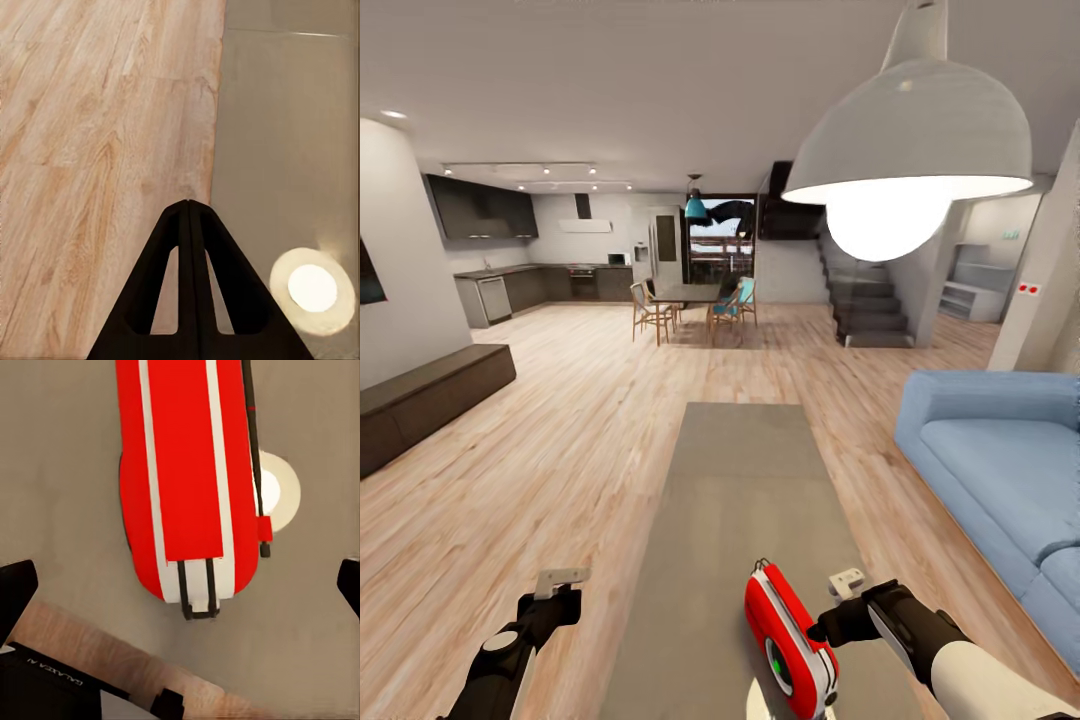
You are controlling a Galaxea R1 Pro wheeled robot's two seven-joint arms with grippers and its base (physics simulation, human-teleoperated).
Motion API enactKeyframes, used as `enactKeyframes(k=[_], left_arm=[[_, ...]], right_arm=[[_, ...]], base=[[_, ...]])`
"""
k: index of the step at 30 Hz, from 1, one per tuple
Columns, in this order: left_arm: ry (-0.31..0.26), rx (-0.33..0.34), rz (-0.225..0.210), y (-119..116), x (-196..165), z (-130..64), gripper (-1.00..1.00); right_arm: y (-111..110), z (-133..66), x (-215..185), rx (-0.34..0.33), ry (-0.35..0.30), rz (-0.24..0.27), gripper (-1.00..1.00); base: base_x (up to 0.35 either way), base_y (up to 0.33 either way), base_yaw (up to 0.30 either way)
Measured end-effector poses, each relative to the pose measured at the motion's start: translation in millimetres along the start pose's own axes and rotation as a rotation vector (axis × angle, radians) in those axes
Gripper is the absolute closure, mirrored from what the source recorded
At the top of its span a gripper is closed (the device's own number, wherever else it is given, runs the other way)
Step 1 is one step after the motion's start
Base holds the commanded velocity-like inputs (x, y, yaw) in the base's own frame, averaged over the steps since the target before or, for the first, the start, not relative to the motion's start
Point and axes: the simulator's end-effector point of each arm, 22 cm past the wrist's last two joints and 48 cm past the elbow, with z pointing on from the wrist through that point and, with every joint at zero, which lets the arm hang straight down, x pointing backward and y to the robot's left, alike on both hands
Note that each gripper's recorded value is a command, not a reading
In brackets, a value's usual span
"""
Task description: Turn on the radio receiver that's on the table in the living room.
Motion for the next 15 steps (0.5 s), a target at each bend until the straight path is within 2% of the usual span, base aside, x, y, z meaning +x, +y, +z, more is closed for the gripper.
enactKeyframes(k=[8,15], left_arm=[[0.000,0.000,0.000,0.2,-6.4,-6.6,1.00],[0.000,0.000,0.000,0.5,-11.7,-12.3,1.00]], right_arm=[[1.7,-8.7,-2.0,0.000,0.001,0.000,-1.00],[3.2,-16.1,-3.9,0.000,0.001,0.000,-1.00]], base=[[-0.043,-0.006,0.000],[-0.273,0.000,0.000]])
